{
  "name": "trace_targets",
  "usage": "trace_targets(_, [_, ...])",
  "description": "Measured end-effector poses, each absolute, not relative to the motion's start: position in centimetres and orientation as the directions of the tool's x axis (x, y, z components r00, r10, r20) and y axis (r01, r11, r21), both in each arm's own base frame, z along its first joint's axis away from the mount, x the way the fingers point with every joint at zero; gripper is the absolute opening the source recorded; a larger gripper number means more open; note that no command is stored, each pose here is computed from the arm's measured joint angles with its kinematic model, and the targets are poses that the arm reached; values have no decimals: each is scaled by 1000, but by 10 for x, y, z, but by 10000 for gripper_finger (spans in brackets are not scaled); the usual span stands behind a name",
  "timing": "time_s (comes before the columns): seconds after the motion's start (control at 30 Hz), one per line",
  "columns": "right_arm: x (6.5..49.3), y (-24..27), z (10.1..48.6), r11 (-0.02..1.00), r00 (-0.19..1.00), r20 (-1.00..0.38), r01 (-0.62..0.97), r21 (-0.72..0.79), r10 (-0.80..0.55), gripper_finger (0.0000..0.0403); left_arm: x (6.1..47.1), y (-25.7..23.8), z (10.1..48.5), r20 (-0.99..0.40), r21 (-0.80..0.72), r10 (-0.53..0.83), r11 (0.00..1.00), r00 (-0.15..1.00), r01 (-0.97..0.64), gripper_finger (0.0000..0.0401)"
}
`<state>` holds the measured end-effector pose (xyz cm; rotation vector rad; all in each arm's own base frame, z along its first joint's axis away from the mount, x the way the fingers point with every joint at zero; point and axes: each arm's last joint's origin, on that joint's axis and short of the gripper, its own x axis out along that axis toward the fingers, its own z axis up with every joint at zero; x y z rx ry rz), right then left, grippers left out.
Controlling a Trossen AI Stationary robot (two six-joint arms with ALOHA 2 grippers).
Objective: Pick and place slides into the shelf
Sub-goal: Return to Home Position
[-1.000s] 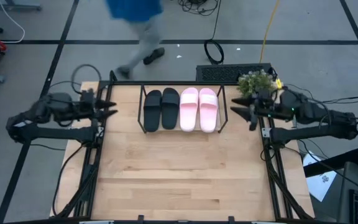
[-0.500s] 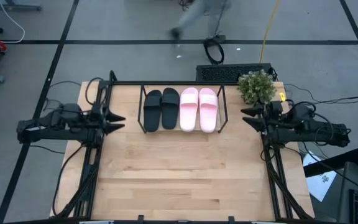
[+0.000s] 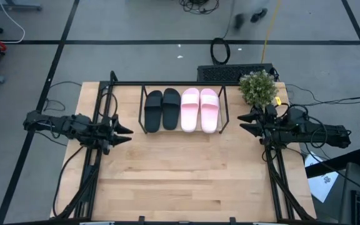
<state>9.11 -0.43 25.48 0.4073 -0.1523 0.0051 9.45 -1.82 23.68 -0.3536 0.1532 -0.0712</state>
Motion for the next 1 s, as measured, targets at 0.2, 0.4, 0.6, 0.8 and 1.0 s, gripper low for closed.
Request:
trace_targets(0.2, [94, -4, 247, 918, 992, 125, -28, 395, -24, 178, 98, -25, 211, -198, -359, -75, 933, 977, -1, 159])
trace_targets(0.4, [100, -4, 226, 912, 983, 183, -65, 406, -11, 178, 102, -30, 192, -151, -365, -5, 930, 989, -51, 159])
trace_targets(0.6, [105, -4, 200, 884, 979, 204, -99, 458, 4, 178, 102, -33, 178, -164, -357, -24, 933, 986, -37, 159])
trace_targets(0.8, [106, -3, 194, 868, 976, 214, -139, 477, 39, 178, 101, -31, 164, -261, -336, 6, 937, 965, -97, 159])
trace_targets(1.0, [103, -3, 197, 890, 967, 248, -160, 427, 54, 178, 99, -27, 156, -297, -311, 125, 925, 947, -219, 159])
